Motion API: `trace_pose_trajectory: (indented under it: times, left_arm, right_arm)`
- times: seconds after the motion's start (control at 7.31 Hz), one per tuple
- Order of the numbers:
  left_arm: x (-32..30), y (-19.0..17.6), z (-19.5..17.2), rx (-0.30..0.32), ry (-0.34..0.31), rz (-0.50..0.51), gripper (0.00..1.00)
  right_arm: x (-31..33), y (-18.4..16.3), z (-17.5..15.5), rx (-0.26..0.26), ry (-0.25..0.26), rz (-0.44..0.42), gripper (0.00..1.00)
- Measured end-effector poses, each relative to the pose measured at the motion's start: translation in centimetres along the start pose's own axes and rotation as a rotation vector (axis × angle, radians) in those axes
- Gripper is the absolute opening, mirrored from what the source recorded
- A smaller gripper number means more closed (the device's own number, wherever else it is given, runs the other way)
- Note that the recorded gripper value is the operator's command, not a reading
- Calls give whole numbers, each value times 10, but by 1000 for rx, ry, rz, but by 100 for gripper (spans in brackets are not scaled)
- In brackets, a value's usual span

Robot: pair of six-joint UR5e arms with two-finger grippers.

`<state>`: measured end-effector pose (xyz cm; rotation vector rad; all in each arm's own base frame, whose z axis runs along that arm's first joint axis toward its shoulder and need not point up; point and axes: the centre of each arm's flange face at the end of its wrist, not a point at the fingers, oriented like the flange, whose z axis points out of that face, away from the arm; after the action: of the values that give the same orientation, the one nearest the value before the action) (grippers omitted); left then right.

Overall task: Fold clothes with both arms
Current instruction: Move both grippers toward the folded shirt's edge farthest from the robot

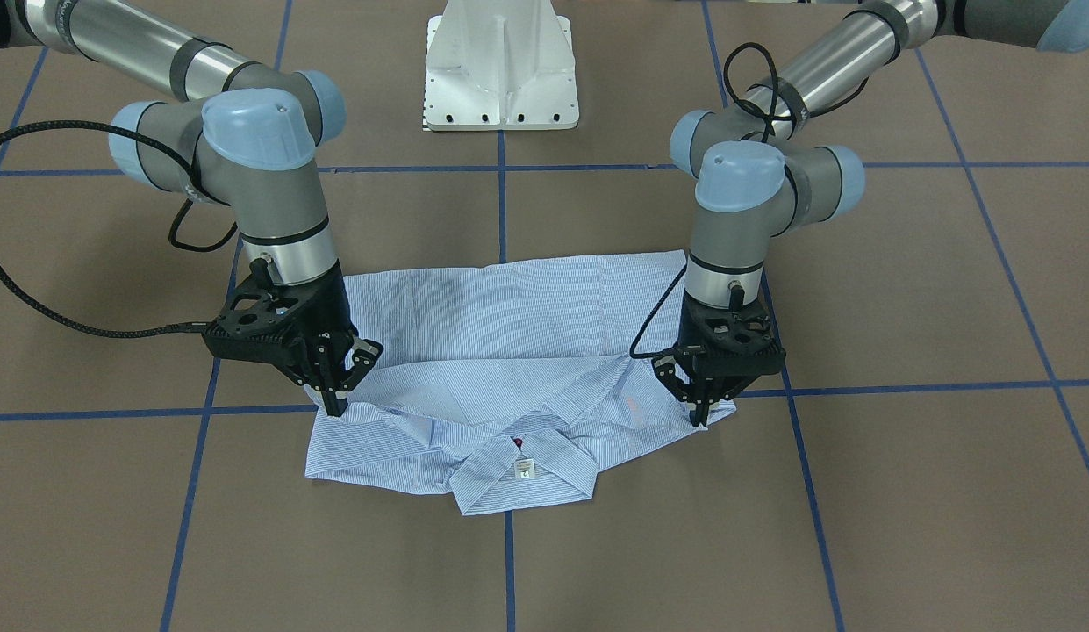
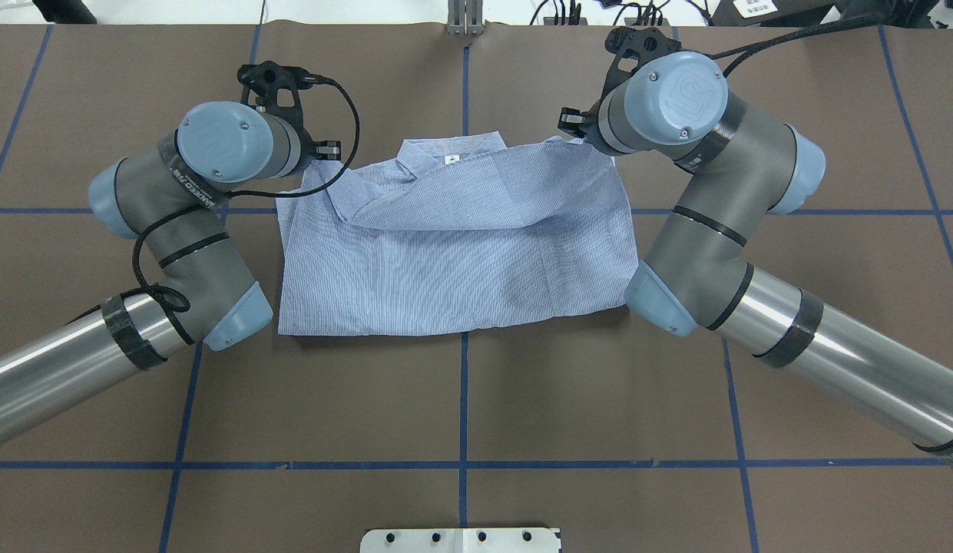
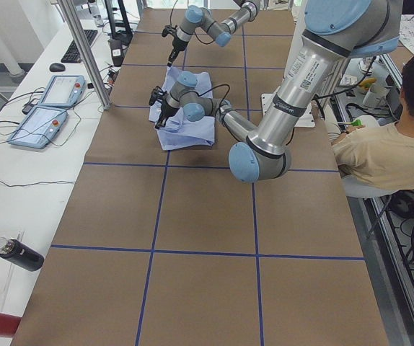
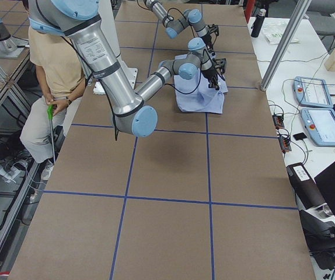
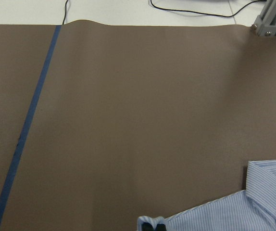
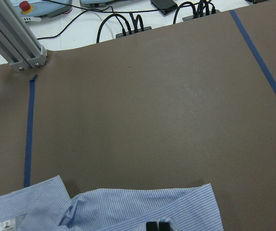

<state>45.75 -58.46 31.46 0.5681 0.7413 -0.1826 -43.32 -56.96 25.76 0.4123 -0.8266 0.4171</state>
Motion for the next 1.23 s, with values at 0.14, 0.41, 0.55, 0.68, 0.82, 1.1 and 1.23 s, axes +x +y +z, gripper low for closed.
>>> trace_pose_trajectory:
  times: [0.14, 0.41, 0.55, 0.68, 0.82, 1.1, 1.23]
  left_arm:
    - [-11, -11, 4, 12, -7, 47, 15]
    - [-30, -29, 6, 26, -23, 106, 100]
    - [-34, -30, 8, 30, -22, 121, 100]
    - [-37, -30, 7, 39, 1, 136, 100]
    - [-39, -27, 5, 38, 47, 153, 100]
    - [-42, -18, 1, 18, 132, 167, 100]
    - [-39, -17, -2, 17, 152, 167, 100]
  right_arm:
    - [2, -8, 1, -1, -9, -10, 0]
    - [10, -25, 1, -17, -14, -19, 94]
    - [16, -27, 10, -24, -1, -29, 100]
    - [18, -28, 17, -27, 6, -40, 100]
    - [18, -31, 18, -26, -1, -46, 100]
    - [11, -37, 9, -41, -32, -52, 100]
    - [6, -38, 5, -44, -44, -55, 100]
